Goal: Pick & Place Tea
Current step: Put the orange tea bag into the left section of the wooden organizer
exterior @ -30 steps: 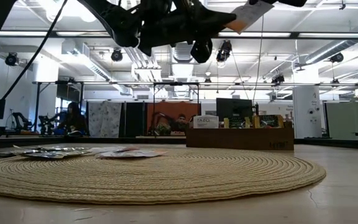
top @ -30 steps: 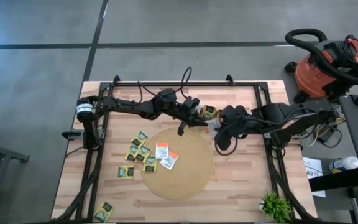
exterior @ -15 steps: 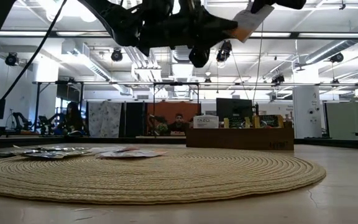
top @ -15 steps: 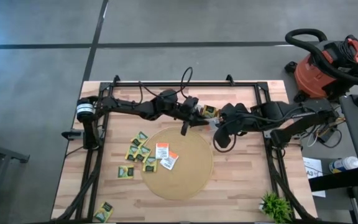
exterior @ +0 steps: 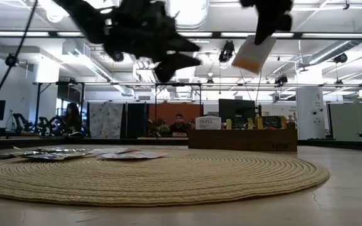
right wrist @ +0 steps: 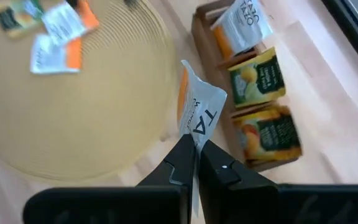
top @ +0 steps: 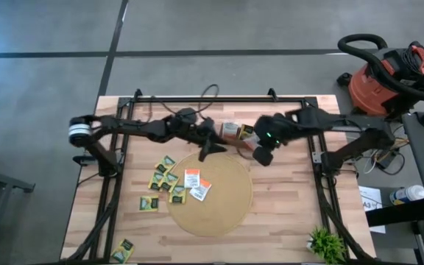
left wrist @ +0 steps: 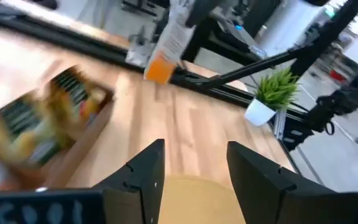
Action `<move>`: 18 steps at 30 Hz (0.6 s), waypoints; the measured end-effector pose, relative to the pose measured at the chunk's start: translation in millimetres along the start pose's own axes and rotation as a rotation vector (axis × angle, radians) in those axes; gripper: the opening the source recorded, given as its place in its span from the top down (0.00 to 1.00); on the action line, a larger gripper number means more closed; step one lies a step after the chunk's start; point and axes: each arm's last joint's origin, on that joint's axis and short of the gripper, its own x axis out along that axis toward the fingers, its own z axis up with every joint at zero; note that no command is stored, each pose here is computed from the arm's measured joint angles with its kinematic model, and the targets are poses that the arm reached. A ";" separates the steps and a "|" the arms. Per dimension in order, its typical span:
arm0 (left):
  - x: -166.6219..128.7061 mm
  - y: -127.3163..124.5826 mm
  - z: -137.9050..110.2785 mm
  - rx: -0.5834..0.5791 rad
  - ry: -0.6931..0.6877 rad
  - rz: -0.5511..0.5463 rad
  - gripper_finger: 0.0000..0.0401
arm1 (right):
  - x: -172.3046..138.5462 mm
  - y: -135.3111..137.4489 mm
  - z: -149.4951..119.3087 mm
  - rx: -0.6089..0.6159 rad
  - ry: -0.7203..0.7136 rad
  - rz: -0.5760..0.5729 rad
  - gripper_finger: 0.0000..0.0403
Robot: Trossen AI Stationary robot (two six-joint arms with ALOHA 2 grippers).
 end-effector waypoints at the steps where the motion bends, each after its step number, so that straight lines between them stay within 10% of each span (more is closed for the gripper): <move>1: -11.0 -0.3 -5.3 -0.016 -0.007 0.017 0.58 | 6.4 -4.8 5.2 -0.019 0.019 0.004 0.98; 18: -105.2 -7.5 -94.0 -0.345 -0.092 0.291 0.58 | 121.1 -51.8 103.3 -0.271 0.151 0.048 0.98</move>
